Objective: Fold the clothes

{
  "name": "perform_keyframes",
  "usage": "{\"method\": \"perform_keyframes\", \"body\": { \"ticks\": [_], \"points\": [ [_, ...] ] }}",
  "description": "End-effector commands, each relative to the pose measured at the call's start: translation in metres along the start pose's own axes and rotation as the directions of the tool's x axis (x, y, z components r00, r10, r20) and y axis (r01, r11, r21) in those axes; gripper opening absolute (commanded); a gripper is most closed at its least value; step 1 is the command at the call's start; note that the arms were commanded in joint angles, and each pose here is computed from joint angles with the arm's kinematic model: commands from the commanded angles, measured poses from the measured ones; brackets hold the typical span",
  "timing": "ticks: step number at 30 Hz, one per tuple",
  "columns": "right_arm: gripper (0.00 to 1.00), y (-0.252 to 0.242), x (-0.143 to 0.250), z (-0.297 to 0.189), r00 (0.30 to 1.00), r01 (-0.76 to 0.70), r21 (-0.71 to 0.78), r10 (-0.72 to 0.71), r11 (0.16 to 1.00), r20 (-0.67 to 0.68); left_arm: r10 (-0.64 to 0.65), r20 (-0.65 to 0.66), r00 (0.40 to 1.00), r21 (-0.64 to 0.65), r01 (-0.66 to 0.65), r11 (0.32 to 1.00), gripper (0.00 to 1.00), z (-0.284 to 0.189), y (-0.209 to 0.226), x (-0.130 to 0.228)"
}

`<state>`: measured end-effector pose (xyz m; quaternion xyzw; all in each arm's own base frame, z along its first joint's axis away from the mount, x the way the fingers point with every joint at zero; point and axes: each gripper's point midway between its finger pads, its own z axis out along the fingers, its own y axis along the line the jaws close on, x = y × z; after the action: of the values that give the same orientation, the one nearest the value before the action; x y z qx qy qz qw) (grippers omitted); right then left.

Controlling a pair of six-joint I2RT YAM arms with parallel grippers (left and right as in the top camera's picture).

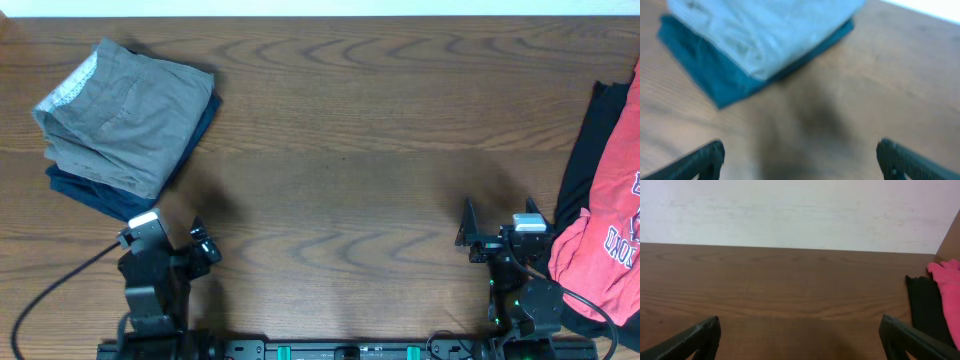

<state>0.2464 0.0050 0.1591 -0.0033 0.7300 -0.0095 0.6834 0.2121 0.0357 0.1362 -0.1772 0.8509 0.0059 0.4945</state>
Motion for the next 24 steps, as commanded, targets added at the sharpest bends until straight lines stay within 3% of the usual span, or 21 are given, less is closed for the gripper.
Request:
{"method": "perform_keyframes", "body": {
  "ticks": [1,8,12,16,24],
  "points": [
    [0.99,-0.001,0.000,0.000,1.000,0.011,0.003,-0.011,1.000,0.001,0.037,0.091,0.995,0.076,-0.044,0.996,0.98,0.009,-0.010,0.001],
    [0.99,-0.001,0.000,0.000,1.000,0.011,0.003,-0.011,1.000,0.001,0.022,0.350,0.937,0.162,-0.084,0.983,0.98,0.020,-0.024,-0.017],
    [0.99,-0.001,0.000,0.000,1.000,0.011,0.003,-0.011,1.000,0.001,0.102,0.425,0.899,0.160,-0.186,0.970,0.98,0.015,-0.031,-0.024],
    [0.99,-0.001,0.000,0.000,1.000,0.011,0.003,-0.011,1.000,0.001,0.160,0.390,0.907,0.162,-0.239,0.957,0.98,0.019,-0.035,-0.012],
    [0.99,-0.001,0.000,0.000,1.000,0.011,0.003,-0.011,1.000,0.001,0.093,0.353,0.931,0.225,-0.181,0.957,0.98,0.020,-0.043,-0.005]
  ]
}}
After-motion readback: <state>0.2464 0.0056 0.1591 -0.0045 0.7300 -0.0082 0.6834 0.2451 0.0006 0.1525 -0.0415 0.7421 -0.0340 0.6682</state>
